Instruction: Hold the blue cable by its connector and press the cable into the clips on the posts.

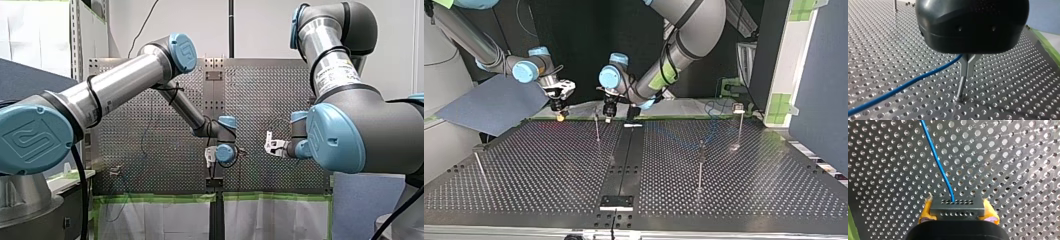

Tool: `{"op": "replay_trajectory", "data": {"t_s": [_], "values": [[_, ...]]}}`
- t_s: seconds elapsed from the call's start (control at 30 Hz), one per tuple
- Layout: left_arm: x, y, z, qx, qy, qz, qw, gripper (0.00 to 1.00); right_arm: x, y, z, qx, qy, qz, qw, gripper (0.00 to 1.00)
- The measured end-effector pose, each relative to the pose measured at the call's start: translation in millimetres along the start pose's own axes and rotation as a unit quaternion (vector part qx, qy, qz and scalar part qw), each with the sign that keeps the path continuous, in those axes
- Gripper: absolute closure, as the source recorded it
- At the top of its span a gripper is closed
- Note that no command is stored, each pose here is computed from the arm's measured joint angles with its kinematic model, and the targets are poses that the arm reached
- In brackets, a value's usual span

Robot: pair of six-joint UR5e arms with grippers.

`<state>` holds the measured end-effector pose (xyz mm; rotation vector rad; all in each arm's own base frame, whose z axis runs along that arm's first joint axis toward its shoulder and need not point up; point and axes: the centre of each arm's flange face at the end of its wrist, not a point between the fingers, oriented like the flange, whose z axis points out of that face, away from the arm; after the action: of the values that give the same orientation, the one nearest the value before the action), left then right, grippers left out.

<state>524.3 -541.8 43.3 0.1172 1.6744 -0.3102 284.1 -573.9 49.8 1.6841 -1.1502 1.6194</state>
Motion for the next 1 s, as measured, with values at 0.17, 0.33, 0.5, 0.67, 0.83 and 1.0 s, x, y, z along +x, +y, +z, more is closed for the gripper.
{"op": "replay_trajectory", "data": {"t_s": [0.17, 0.33, 0.5, 0.67, 0.83, 1.0], "values": [[11, 0.7, 9, 0.015, 0.016, -0.004, 0.9998, 1.0, 1, 0.5, 1.8, 0.001, 0.003, -0.0008, 1.0, 1.0], [10, 3.2, 22, 0.016, 0.022, -0.004, 0.9996, 1.0, 5, 1.1, 4.6, 0.001, 0.007, -0.0022, 1.0, 1.0], [-7, 9.3, 38, 0.007, 0.01, -0.009, 0.9999, 1.0, 10, 2.4, 9.9, 0.002, 0.013, -0.0044, 0.9999, 1.0], [-17, 18.2, 49, 0.0, 0.003, -0.012, 0.9999, 1.0, 16, 3.8, 14.9, 0.001, 0.02, -0.0061, 0.9998, 1.0], [-19, 24.1, 53, -0.005, 0.005, -0.006, 1.0, 1.0, 20, 4.8, 18.4, 0.001, 0.024, -0.0068, 0.9997, 1.0], [-19, 25.0, 53, -0.005, 0.009, 0.004, 0.9999, 1.0, 21, 4.9, 19.0, 0.001, 0.023, -0.0066, 0.9997, 1.0]]}}
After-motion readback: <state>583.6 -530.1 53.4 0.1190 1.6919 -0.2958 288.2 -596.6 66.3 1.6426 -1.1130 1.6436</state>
